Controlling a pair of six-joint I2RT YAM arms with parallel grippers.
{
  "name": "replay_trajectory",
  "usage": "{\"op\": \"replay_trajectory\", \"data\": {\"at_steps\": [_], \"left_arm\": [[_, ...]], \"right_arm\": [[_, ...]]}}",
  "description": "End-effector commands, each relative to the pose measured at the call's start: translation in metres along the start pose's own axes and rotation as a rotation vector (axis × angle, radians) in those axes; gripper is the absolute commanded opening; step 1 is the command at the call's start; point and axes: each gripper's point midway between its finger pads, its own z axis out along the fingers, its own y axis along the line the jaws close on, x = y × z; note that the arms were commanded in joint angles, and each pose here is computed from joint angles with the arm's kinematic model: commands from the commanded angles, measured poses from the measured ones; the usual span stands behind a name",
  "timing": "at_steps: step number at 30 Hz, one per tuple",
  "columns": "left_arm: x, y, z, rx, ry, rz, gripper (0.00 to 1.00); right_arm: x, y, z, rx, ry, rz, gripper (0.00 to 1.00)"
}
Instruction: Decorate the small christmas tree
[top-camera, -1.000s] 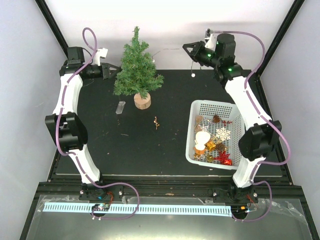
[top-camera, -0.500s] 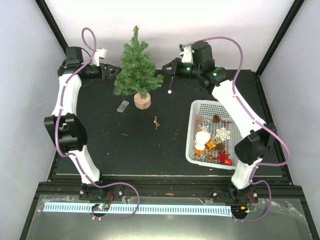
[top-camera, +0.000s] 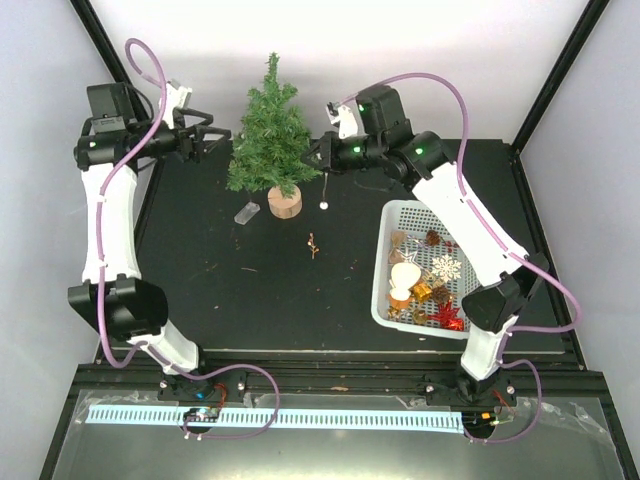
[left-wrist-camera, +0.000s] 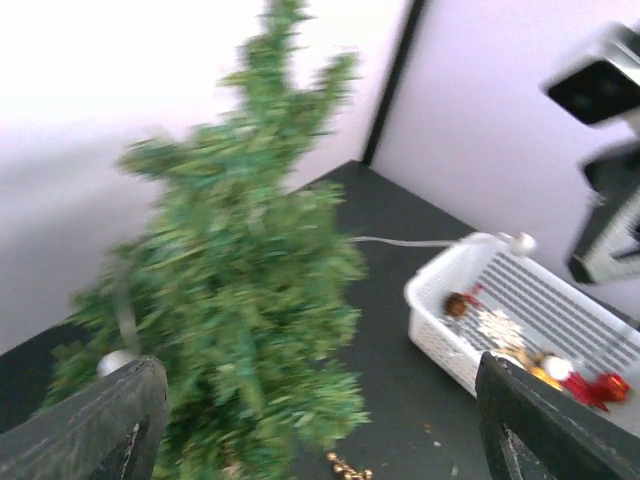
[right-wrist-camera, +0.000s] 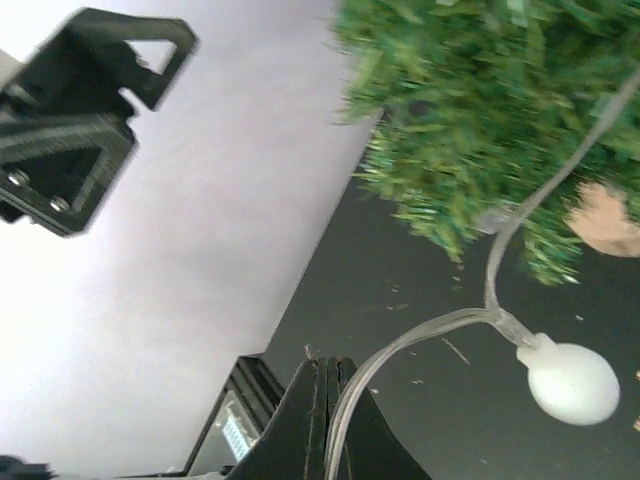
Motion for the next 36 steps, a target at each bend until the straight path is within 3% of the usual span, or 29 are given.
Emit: {"op": "replay_trajectory", "data": {"at_steps": [1,6,8,19,23,36], "left_arm": [[0.003,-0.074,-0.002,0.274,0.003,0.078,0.83],[0.041,-0.129,0.016,0.499,0.096,0.090,0.61],[0.054,-0.142,0.024,0.557,0.120,0.090,0.58],[0.072,-0.173,0.056,0.697,0.108,0.182,0.63],[0.073,-0.170,0.068,0.683,0.086,0.198,0.69],[0.078,-0.166,0.088,0.613,0.054,0.222,0.73]], "right_arm": [[-0.002,0.033,-0.003,-0.098,0.030,-0.017,0.01],[-0.017,0.048,0.002,-0.177,-0.002,0.033,0.01],[-0.019,0.052,0.006,-0.208,-0.002,0.056,0.01],[-0.029,0.057,0.018,-0.310,-0.035,0.174,0.01],[-0.030,0.058,0.018,-0.329,-0.043,0.194,0.01],[-0.027,0.056,0.022,-0.349,-0.040,0.220,0.01]]}}
